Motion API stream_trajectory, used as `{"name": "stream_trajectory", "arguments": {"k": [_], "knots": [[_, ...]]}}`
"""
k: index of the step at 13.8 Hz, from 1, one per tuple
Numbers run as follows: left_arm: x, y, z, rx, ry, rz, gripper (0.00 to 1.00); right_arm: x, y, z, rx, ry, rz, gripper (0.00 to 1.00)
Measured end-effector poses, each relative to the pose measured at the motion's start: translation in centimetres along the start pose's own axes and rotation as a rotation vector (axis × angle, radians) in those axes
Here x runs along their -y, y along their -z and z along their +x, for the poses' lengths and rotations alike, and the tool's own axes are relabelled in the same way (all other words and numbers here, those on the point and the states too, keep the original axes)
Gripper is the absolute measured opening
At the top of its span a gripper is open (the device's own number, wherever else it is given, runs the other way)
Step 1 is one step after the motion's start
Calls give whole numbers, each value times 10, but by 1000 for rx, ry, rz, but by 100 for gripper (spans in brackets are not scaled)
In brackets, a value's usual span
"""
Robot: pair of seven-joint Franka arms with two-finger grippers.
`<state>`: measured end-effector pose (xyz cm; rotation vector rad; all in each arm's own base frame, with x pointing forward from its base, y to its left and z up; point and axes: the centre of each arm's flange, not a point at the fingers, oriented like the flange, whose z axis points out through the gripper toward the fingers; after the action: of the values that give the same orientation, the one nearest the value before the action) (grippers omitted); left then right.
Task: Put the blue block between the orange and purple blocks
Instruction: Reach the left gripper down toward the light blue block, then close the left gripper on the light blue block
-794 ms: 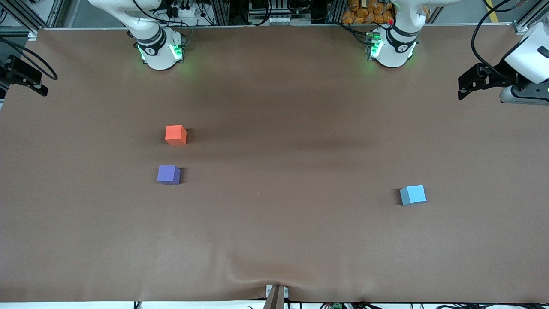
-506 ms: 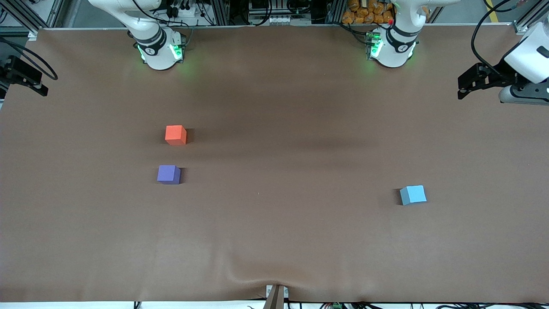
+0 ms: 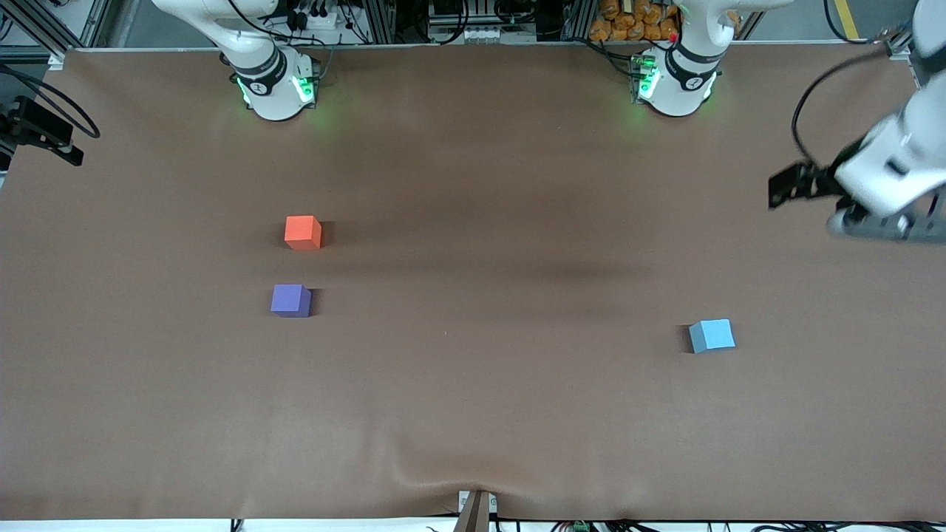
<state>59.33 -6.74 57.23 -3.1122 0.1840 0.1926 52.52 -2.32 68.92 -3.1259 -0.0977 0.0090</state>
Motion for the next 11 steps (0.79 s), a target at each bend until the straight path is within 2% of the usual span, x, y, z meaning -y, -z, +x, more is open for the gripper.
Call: {"name": "stream_trajectory", "arguments": {"k": [6,11], "knots": [[14,-165,106,-6,84,-27,100,1,-4,2,7,2,3,100],[26,-269,138,-5,136,-39,100,1,-4,3,8,2,3,100]]}}
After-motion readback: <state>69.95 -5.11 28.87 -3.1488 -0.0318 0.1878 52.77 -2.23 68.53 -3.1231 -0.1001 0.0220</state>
